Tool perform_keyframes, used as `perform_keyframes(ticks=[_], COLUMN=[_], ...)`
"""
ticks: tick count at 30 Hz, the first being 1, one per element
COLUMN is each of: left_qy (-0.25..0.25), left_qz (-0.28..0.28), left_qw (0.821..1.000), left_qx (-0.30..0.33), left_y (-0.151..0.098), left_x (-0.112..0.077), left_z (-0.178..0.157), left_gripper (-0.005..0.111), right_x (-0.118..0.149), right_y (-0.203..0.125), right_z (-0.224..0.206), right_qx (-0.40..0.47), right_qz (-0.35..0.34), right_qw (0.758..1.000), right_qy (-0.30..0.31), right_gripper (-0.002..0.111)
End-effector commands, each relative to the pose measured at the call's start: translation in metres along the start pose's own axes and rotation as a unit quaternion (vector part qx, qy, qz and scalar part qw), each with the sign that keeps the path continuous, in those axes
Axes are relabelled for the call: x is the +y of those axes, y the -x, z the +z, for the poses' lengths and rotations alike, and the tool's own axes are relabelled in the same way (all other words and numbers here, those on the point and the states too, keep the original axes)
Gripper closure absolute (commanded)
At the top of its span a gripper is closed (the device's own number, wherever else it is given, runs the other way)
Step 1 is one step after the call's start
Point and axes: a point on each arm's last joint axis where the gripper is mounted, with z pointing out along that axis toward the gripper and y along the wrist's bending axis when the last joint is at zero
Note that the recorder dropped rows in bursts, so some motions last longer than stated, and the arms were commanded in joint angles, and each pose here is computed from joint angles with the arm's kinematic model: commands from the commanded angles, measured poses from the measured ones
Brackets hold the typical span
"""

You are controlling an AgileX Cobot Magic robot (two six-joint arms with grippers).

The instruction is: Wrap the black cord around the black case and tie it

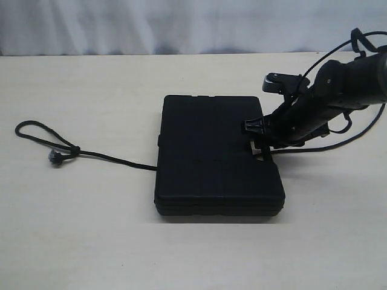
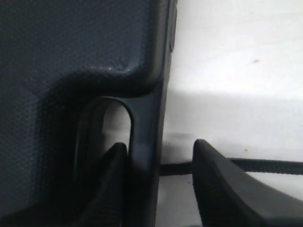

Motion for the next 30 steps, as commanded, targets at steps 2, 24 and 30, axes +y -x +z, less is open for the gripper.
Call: perform_keyframes(ticks=[2,24,30], left_qy=[-0.003,0.0,0.0], left_qz=[-0.008,-0.024,-0.036], left_qw=[1.0,0.999,0.999], left_qx=[-0.007,-0.032,-0.039], left_y=[0.001,0.005,0.006], left_x=[0.0,0.001,0.001], left_z=[0.0,0.0,0.0], left_gripper=[0.107,0.107,0.107], right_x=[-0.002,0.008,0.013], right_y=[0.0,0.015,0.02], right_z=[0.002,-0.043,-0.065], right_qx=[0.0,-0.071,-0.102], right_qz=[-0.006,0.03,0.041], right_qw=[1.0,0.997,0.993], right_qy=[-0.004,0.023,0.038], right_gripper=[0.091,0.104,0.104])
